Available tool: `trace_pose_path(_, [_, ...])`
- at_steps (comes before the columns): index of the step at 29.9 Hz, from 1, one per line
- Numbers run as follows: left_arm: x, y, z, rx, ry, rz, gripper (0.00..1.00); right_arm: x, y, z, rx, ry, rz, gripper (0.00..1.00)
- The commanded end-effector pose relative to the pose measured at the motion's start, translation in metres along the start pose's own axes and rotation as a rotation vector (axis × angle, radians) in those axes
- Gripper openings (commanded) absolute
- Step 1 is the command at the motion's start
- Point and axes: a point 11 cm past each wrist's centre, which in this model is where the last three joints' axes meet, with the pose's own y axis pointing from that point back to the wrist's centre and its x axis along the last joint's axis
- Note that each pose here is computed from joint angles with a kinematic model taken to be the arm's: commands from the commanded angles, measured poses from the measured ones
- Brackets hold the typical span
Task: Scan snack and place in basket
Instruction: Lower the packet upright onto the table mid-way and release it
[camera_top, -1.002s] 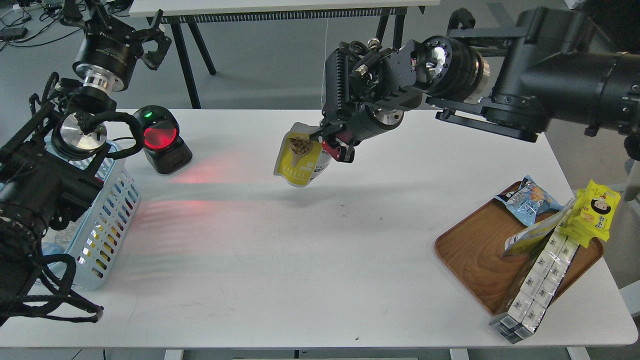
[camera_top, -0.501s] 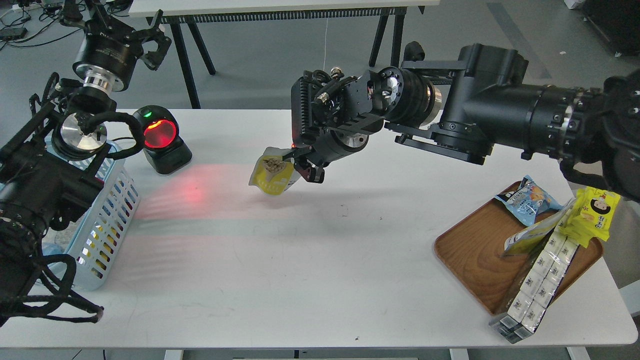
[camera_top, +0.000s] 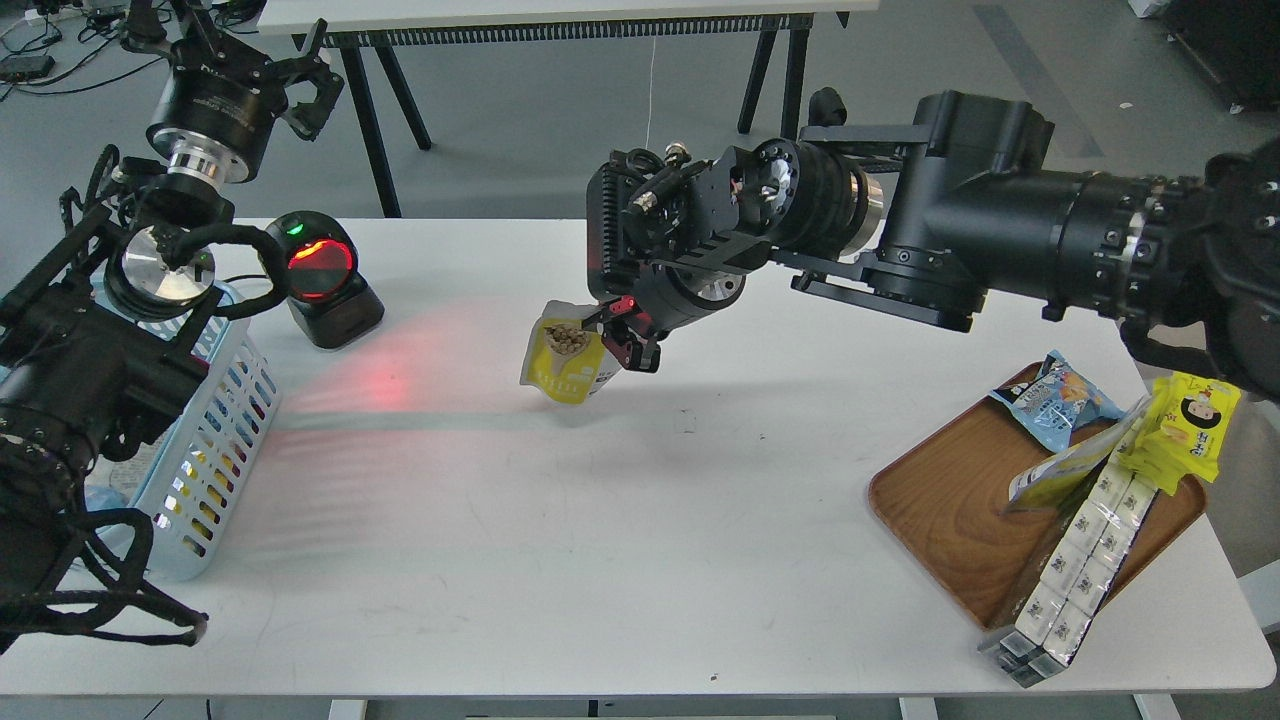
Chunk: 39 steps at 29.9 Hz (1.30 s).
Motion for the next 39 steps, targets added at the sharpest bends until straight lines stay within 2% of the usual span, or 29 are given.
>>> trace_pose_path(1, [0.000,0.000,0.001,-0.001,-0.001,0.000,1.00,0.000,-0.002,-0.007,0.020,0.005,-0.019,0.00])
trace_pose_path(9, [0.001,0.001,0.001,-0.001,-0.002,0.000,1.00,-0.013,-0.004,-0.016,0.044,0.016,-0.101,0.00])
trace_pose_path(32, [0.001,0.001,0.001,-0.001,-0.001,0.002,1.00,-0.009,0.000,-0.011,0.031,0.029,-0.103,0.06])
trace_pose_path(36, [0.002,0.001,0.003,-0.004,-0.002,0.003,1.00,0.003,0.006,-0.008,0.024,0.047,-0.083,0.29])
trace_pose_path(37, [0.002,0.001,0.003,-0.005,-0.003,0.004,1.00,0.010,0.010,-0.007,0.022,0.061,-0.075,0.38])
trace_pose_path(39, [0.003,0.001,0.004,-0.005,-0.005,0.004,1.00,0.024,0.016,-0.007,0.024,0.068,-0.052,0.47])
